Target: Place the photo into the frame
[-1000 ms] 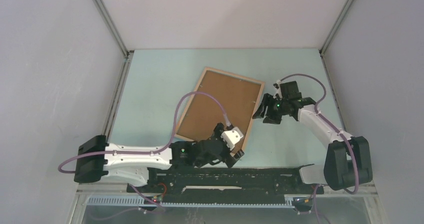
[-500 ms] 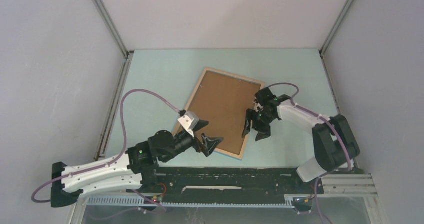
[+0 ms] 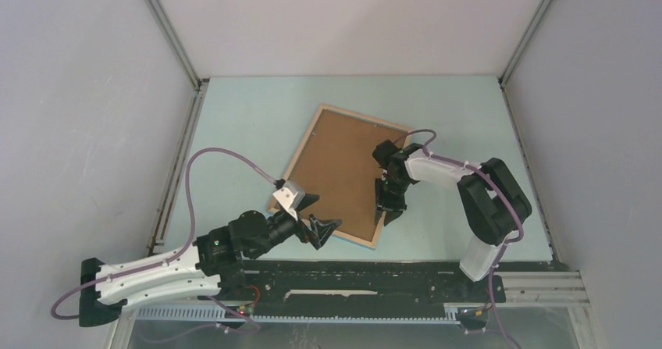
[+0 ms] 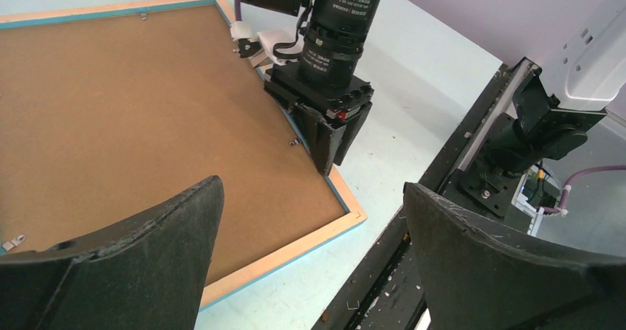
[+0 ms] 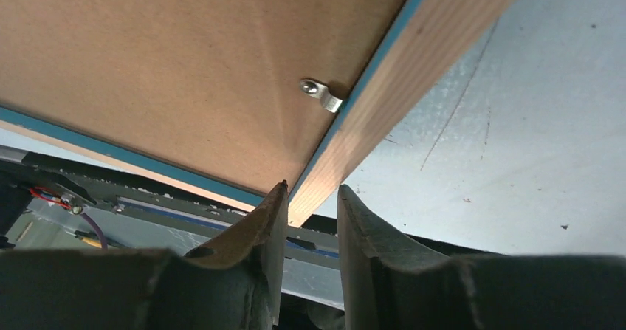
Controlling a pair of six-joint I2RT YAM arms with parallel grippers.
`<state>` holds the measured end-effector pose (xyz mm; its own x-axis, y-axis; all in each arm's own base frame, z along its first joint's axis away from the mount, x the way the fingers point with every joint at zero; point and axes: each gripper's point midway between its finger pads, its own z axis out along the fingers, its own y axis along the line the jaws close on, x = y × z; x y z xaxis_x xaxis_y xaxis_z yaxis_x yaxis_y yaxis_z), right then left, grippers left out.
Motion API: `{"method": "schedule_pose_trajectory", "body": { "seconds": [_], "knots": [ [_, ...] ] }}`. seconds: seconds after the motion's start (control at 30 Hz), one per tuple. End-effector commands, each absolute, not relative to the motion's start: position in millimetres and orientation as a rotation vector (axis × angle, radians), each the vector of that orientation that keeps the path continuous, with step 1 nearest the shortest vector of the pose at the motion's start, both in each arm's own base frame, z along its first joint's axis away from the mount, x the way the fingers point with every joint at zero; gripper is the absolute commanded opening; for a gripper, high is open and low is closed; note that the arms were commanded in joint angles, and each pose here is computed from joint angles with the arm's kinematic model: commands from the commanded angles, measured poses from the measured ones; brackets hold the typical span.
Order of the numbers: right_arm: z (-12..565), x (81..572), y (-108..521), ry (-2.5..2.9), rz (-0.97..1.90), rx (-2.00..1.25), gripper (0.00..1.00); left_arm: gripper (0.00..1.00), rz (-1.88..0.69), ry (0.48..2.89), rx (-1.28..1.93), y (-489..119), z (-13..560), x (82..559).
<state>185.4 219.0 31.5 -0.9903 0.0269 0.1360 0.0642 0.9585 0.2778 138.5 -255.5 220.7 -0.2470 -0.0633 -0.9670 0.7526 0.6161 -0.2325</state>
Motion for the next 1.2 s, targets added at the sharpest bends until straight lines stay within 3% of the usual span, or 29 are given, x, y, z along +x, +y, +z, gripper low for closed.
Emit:
{"method": "schedule_pose_trajectory", "body": {
  "seconds": [0.0,0.33,0.57,0.6,0.63,0.67,0.83,1.17],
  "knots": [
    [34.0,187.5,214.2,-2.975,-0.347,-0.168,0.36,1.0,-0.831,1.62,0.515,-243.5,220.9,144.9],
    [20.0,184.2,225.7,-2.929,-0.332,-0.258,0.37,1.0,-0.798,1.625,0.517,-237.2,217.6,146.8],
    [12.4,185.2,223.0,-2.941,-0.256,-0.369,0.29,1.0,-0.798,1.634,0.511,-237.0,215.3,146.9],
    [12.6,185.7,222.2,-2.945,-0.249,-0.375,0.26,1.0,-0.794,1.638,0.506,-236.6,213.9,147.6],
    [13.5,186.0,222.8,-2.946,-0.256,-0.377,0.07,1.0,-0.777,1.651,0.484,-235.2,211.6,150.8],
    [16.7,186.9,224.4,-2.95,-0.277,-0.377,0.0,1.0,-0.749,1.668,0.461,-233.8,208.4,155.3],
    [47.5,194.4,230.5,-2.989,-0.411,-0.385,0.0,1.0,-0.614,1.727,0.499,-234.1,184.8,166.5],
    [89.4,205.3,212.1,-2.982,-0.439,-0.441,0.0,1.0,-0.728,1.66,0.799,-269.1,169.7,140.0]
  ]
}}
